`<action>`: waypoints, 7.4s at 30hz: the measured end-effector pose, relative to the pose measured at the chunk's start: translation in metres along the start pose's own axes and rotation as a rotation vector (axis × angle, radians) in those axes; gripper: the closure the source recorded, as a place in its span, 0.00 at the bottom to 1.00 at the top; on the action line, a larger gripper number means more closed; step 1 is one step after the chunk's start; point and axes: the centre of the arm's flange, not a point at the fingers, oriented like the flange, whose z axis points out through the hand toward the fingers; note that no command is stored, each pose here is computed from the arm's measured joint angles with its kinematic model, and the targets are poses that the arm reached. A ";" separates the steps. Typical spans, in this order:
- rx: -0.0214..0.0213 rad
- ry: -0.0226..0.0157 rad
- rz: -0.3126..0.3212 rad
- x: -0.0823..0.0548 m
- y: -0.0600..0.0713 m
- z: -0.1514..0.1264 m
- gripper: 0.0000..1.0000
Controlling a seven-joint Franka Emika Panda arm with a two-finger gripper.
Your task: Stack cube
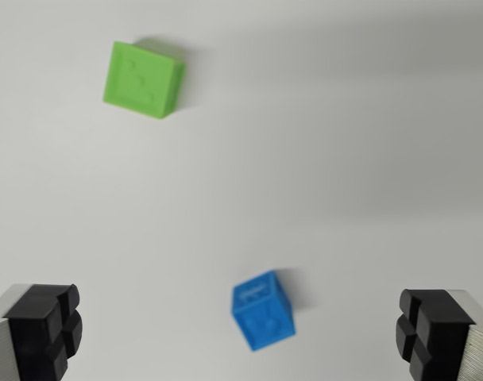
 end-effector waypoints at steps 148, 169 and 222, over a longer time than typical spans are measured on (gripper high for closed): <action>-0.0071 0.0067 0.276 -0.035 -0.103 0.316 1.00; -0.0062 0.0071 0.276 -0.035 -0.103 0.315 1.00; 0.0034 0.0057 0.278 -0.035 -0.105 0.199 1.00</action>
